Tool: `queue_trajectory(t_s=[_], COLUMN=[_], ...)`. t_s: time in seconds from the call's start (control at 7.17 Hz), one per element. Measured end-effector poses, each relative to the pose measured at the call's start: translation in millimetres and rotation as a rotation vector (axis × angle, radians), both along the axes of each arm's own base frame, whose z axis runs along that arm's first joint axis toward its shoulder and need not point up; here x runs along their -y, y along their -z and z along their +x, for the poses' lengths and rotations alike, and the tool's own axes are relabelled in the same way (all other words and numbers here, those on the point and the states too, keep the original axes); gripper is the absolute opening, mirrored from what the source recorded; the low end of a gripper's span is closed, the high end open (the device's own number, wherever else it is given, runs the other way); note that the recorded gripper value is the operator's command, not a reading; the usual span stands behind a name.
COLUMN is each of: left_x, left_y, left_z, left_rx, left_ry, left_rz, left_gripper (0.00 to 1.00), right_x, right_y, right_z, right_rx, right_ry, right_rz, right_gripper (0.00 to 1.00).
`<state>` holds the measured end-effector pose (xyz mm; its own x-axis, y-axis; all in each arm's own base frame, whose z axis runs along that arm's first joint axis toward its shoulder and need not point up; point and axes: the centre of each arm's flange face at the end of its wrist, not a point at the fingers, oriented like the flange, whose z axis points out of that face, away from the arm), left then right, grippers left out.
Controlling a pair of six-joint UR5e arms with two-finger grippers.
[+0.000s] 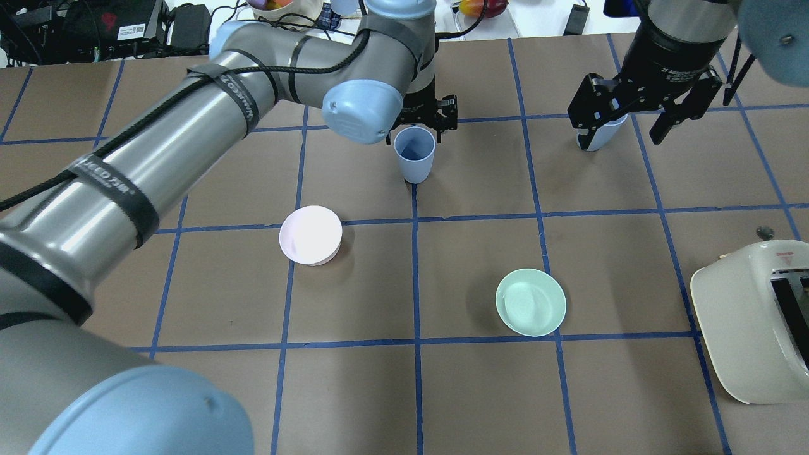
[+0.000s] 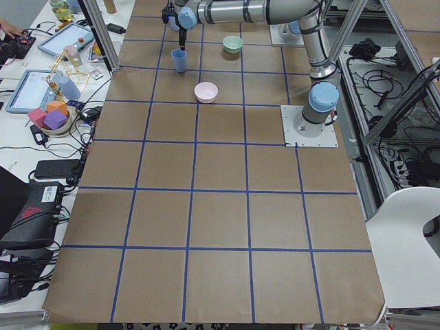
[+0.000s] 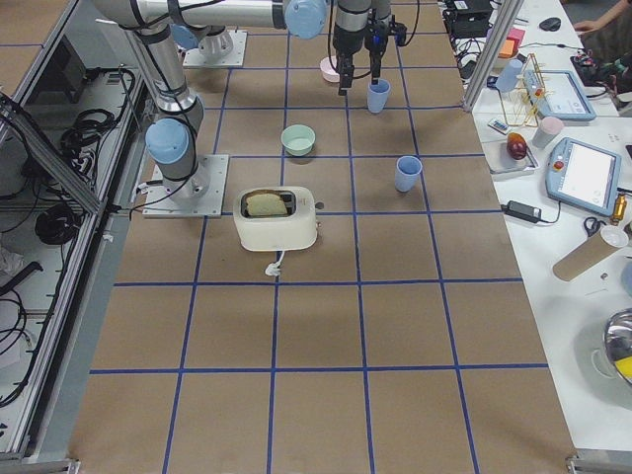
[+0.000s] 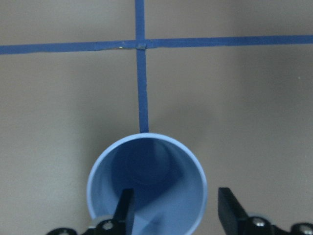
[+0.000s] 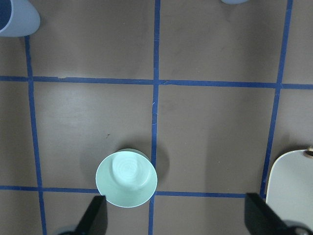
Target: Stack blue cups with both arms
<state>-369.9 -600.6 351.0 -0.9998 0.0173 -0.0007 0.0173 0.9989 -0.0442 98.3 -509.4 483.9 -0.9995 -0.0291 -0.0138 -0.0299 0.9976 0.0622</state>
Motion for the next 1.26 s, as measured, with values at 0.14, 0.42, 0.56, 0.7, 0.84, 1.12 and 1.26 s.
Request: queue_trajectory(t_s=[0.14, 0.42, 0.56, 0.7, 0.84, 1.12, 1.26], left_x=[-25, -78, -103, -116, -114, -96, -92], left_y=[-40, -84, -84, -81, -84, -105, -114], left_z=[20, 71, 91, 112, 139, 194, 203], left_rx=[0.029, 0.059, 0.056, 0.039, 0.016, 0.002, 0.004], left_ry=[-0.006, 0.004, -0.002, -0.023, -0.039, -0.046, -0.05], left_rz=[0.069, 0.172, 0.179, 0.126, 0.048, -0.011, 0.024], left_gripper=[1.0, 1.0, 1.0, 1.0, 1.0, 1.0, 1.0], right_x=[6, 46, 69, 91, 111, 145, 161], right_y=[2, 25, 42, 62, 83, 122, 145], right_z=[-13, -53, -65, -74, -82, -97, -105], right_rx=[0.0, -0.014, -0.025, -0.042, -0.064, -0.115, -0.134], right_ry=[0.025, 0.087, 0.096, 0.093, 0.087, 0.08, 0.085], right_rz=[-0.012, -0.091, -0.14, -0.174, -0.207, -0.275, -0.303], right_gripper=[1.0, 1.0, 1.0, 1.0, 1.0, 1.0, 1.0])
